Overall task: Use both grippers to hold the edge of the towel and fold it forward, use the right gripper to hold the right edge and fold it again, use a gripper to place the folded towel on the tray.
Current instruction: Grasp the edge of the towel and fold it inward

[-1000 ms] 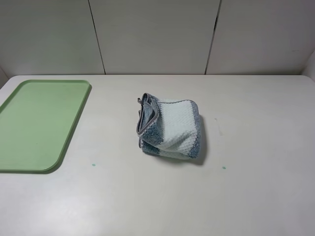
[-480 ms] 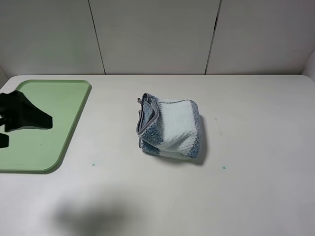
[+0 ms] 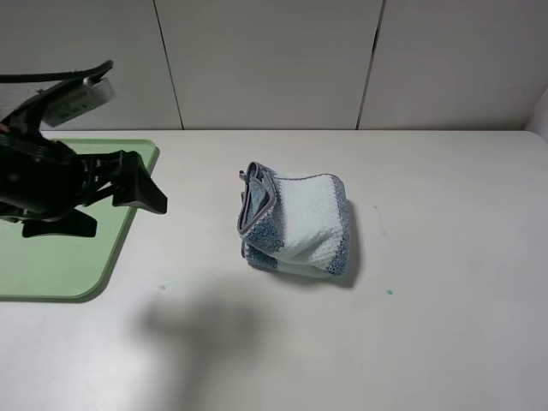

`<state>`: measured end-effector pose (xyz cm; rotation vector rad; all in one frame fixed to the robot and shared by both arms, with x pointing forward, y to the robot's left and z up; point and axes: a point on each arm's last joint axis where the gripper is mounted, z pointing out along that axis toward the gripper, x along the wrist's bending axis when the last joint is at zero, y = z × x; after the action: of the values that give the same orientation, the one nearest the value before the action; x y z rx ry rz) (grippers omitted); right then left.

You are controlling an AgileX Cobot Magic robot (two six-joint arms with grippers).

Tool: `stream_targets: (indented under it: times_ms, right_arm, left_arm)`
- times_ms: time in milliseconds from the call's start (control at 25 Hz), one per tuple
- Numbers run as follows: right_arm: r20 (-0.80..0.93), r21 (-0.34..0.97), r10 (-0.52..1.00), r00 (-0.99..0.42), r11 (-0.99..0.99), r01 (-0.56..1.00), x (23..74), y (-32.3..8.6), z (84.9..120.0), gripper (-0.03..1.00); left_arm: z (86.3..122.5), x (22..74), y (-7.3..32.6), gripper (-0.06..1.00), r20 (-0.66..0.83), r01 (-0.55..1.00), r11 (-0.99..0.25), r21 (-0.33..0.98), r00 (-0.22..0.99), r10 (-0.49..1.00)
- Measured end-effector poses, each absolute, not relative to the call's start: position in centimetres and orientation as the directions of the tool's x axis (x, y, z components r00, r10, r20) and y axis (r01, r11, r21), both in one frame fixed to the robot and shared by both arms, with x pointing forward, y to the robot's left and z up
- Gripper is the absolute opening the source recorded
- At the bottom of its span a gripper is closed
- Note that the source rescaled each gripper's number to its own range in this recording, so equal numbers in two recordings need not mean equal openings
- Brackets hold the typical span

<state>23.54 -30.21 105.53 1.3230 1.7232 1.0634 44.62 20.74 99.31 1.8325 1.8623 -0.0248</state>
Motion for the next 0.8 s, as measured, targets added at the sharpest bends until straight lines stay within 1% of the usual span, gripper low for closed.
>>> stream_targets:
  times_ms: [240,800]
  right_arm:
    - [-0.051,0.910,0.973,-0.226,0.138,0.391,23.5,-30.2,105.5,1.00]
    - [-0.051,0.910,0.973,-0.226,0.138,0.391,23.5,-30.2,105.5,1.00]
  left_arm:
    - [98.7,46.7,17.9,1.00,-0.392,0.939,0.051,0.341,0.093,0.915]
    - [95.9,50.7,11.0,1.00,-0.385,0.948,-0.089,0.304,0.208,0.899]
